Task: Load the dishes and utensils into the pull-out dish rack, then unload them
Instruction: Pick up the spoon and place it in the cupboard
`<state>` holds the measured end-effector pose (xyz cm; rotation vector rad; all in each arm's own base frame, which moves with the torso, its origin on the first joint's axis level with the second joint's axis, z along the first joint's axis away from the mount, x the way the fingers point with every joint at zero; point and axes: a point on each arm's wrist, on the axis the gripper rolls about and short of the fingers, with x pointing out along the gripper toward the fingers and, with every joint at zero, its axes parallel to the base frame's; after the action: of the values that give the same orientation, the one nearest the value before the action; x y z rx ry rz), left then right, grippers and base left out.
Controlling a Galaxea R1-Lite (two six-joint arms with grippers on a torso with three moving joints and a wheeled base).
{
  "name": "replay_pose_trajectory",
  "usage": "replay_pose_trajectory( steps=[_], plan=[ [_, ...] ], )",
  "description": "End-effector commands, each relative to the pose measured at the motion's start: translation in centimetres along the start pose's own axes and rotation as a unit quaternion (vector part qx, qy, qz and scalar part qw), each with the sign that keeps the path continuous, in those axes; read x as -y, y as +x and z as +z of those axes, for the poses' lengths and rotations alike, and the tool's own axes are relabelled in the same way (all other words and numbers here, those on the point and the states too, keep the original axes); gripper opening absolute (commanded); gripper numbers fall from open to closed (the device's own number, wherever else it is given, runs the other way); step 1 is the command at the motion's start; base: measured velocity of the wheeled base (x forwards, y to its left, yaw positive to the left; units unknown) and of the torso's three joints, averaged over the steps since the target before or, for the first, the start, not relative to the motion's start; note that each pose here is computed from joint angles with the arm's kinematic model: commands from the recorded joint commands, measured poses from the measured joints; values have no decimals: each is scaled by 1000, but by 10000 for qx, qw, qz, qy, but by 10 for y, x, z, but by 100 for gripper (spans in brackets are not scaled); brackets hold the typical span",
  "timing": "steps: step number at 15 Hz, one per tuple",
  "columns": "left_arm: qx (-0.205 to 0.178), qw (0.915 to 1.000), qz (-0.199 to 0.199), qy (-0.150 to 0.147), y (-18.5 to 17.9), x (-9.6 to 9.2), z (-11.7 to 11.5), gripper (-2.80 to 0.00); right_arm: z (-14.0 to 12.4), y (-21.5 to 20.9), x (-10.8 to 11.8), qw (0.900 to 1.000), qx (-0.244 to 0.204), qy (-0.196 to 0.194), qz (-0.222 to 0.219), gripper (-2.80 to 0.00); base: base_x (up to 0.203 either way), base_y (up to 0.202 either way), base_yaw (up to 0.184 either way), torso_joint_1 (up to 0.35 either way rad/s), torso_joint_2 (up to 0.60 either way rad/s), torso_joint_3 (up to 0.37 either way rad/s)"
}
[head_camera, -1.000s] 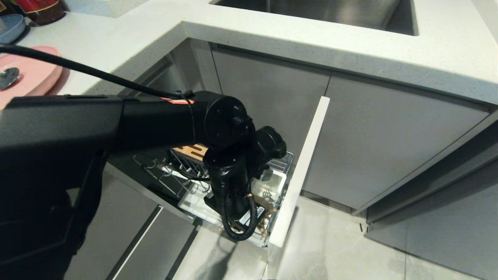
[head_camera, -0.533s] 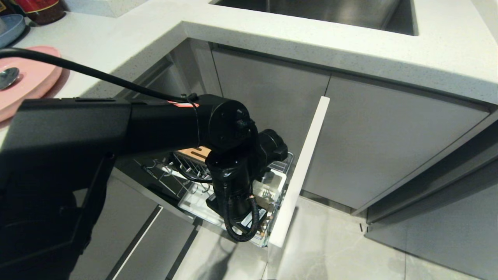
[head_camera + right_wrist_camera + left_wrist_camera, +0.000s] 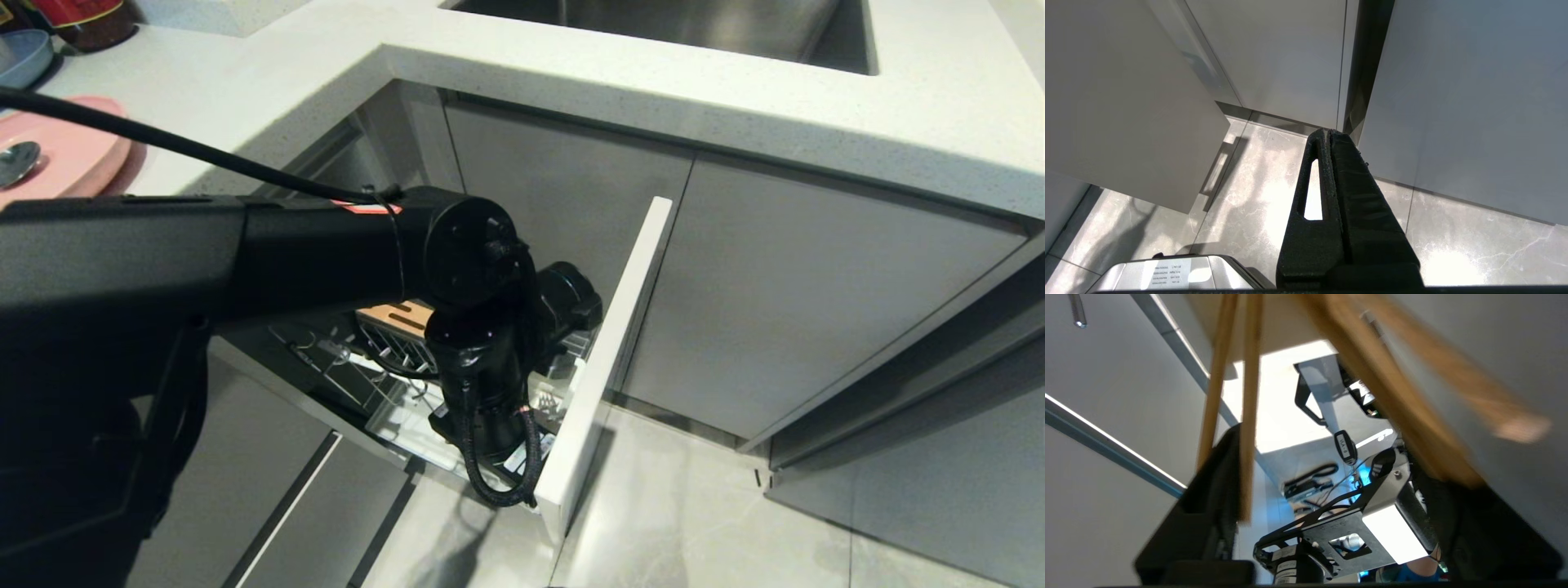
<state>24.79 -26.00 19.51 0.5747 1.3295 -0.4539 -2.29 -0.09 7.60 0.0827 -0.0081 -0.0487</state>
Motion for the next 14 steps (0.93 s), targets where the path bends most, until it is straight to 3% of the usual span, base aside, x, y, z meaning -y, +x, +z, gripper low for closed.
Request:
replay_pose_trajectory(
  steps=[1,6,9,10,14],
  plan=[
    [206,9998,-40,-65,-18,1,-8,0,0,0,0,10000,23,2,1,-280,0,0,0,0,0,0],
    [385,9992,-94,-11,-32,6,-16,0,0,0,0,10000,23,2,1,-280,0,0,0,0,0,0],
    [602,9979,-134,-174,-48,4,-24,0,0,0,0,10000,23,2,1,-280,0,0,0,0,0,0],
    [705,9972,-154,-193,-56,2,-28,-280,0,0,0,10000,23,2,1,-280,0,0,0,0,0,0],
    [1161,9923,-206,-385,-87,-5,-48,-280,0,0,0,10000,23,2,1,-280,0,0,0,0,0,0]
  ],
)
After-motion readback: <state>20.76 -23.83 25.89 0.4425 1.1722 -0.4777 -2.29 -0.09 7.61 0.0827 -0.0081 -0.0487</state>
